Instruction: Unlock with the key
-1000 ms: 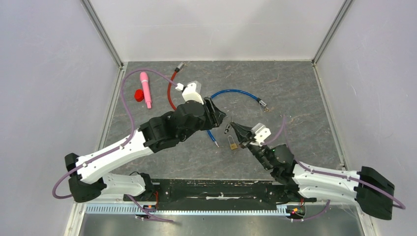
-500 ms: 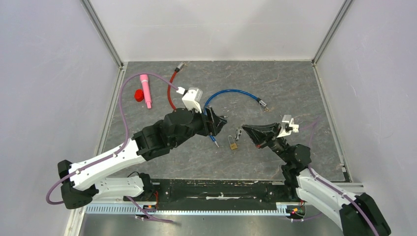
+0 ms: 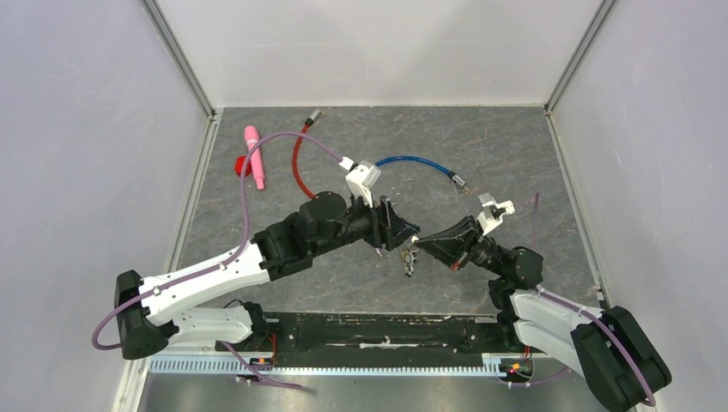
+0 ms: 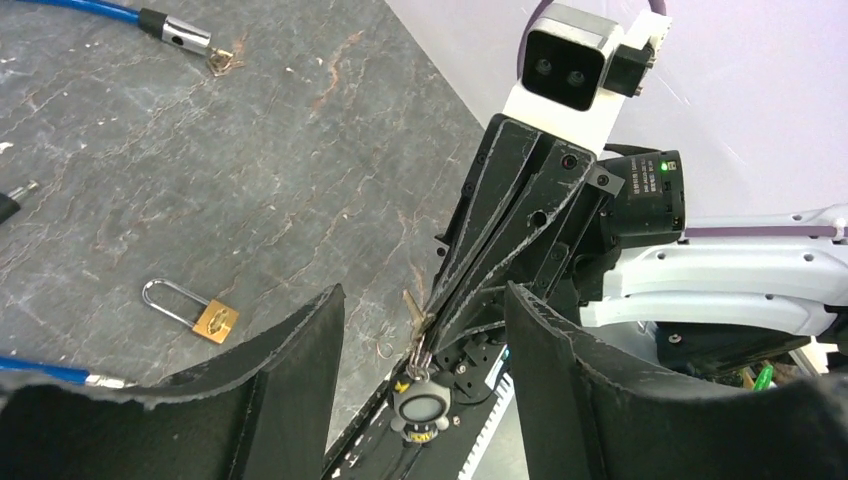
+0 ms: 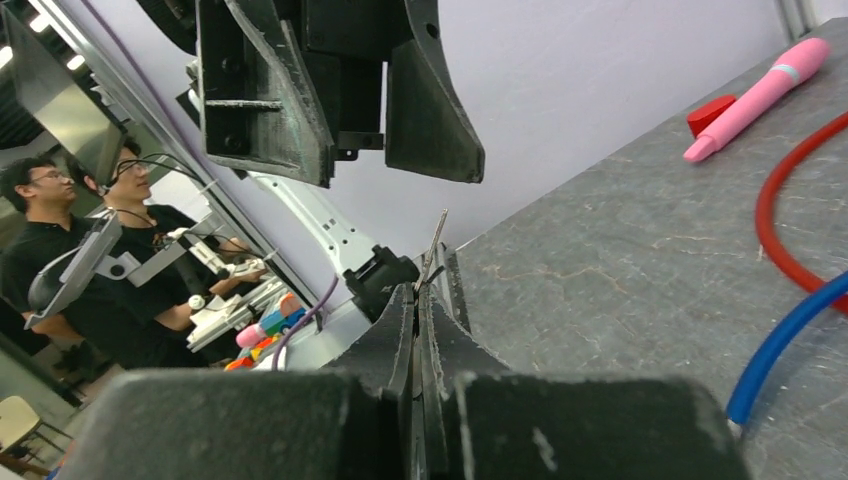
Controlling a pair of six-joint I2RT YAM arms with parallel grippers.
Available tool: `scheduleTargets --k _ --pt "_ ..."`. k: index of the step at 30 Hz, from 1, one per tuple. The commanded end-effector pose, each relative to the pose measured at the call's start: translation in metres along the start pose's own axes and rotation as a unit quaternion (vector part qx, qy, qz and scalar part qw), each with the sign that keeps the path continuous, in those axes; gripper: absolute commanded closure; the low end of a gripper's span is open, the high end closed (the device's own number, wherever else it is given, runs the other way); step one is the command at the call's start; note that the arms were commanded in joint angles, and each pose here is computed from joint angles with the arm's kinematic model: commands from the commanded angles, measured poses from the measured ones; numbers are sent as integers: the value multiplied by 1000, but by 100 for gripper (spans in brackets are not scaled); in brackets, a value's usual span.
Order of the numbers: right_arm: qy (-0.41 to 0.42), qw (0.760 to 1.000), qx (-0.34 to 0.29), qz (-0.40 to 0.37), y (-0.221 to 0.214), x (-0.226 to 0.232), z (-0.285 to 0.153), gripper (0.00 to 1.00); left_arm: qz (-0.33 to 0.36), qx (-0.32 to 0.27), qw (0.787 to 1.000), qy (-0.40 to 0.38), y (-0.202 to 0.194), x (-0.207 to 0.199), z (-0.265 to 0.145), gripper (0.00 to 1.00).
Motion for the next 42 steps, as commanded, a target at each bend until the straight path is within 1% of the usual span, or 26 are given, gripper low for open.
scheduleTargets --k 1,7,8,18,27,29,32,34,37,38,40,41,42 --pt "111 991 -13 -69 16 55 4 100 21 -31 999 -35 22 -16 6 36" --pt "141 987 -27 -67 22 71 3 100 2 -18 999 -45 13 -19 11 42" --pt "144 987 -28 -66 23 73 3 100 -3 -26 998 -51 15 -21 11 43" --pt "154 985 -44 -70 29 80 3 100 -42 -45 992 -106 20 -41 10 60" --pt "165 982 -50 -73 33 87 3 100 -51 -44 994 -88 16 -33 11 61" --pt "166 982 -51 -71 33 88 3 100 -52 -42 994 -90 15 -34 11 63" --pt "172 981 -53 -68 34 90 2 100 -52 -42 993 -93 15 -35 11 69" --pt "174 981 -54 -67 34 91 1 100 -52 -42 993 -94 16 -35 11 77" --pt "172 982 -54 -65 34 90 1 100 -52 -43 994 -91 15 -34 11 95" --pt "171 982 -54 -65 34 89 1 100 -52 -45 993 -91 16 -34 10 98" --pt "168 982 -54 -65 34 88 1 100 -51 -48 993 -90 17 -34 10 98" --pt "167 982 -55 -64 34 88 1 94 -51 -50 993 -91 17 -34 10 98" --pt "164 983 -56 -63 34 87 2 85 -51 -55 993 -90 19 -33 10 98"
Point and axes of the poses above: each gripper's point midway between its finger pads, its own z axis out along the fingers, its own x axis along the line the jaws close on, y = z × x, the point moved 1 cm from there along -z, back along the fingers, and after that the axes turned 14 degrees about z, right-handed, at the moved point
